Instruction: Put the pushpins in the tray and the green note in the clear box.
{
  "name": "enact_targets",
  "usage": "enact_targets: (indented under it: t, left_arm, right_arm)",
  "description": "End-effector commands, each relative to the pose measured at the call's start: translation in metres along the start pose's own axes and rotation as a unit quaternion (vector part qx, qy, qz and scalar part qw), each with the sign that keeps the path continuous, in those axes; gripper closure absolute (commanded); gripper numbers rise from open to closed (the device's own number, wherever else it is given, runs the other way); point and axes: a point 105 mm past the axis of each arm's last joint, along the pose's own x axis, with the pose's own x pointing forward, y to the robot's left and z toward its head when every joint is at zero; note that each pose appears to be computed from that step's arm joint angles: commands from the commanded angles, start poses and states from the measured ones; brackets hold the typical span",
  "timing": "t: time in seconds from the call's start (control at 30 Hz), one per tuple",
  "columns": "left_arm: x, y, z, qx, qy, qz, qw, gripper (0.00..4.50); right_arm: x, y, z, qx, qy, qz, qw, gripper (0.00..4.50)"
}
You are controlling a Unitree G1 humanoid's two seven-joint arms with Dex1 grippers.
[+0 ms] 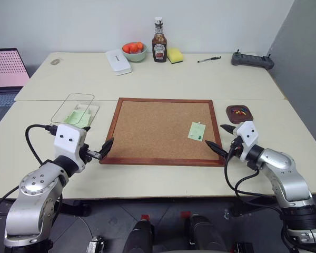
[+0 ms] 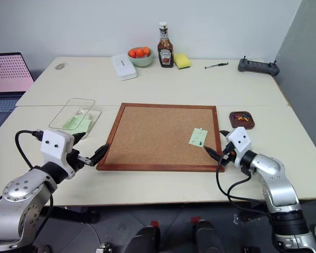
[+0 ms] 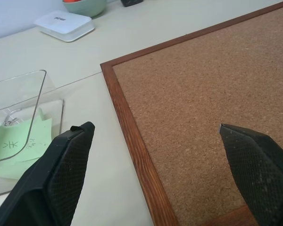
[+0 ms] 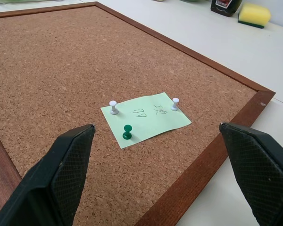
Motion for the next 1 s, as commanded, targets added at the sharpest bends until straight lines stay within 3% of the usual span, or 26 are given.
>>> enact_targets:
  t: [0.03, 0.67, 0.77, 1.0]
  left_arm:
    - [-0.001, 0.000, 0.018, 0.023, -0.037, 0.000, 0.999, 0.00]
    - [0.011, -0.004, 0.025, 0.045, -0.027, -0.047, 0.997, 0.00]
    - [0.016, -0.014, 0.021, 0.078, -0.011, -0.079, 0.994, 0.44]
    - [0.040, -0.035, 0.027, 0.043, -0.032, -0.129, 0.990, 1.74]
  right_arm:
    - [0.000, -0.006, 0.015, -0.021, -0.022, -0.007, 1.000, 0.02]
    - [0.004, -0.006, 0.017, -0.032, -0.025, 0.007, 0.999, 0.02]
    - [0.003, -0.004, 0.019, -0.033, -0.026, 0.008, 0.999, 0.00]
    - [-0.001, 0.000, 0.018, -0.033, -0.024, 0.007, 0.999, 0.00]
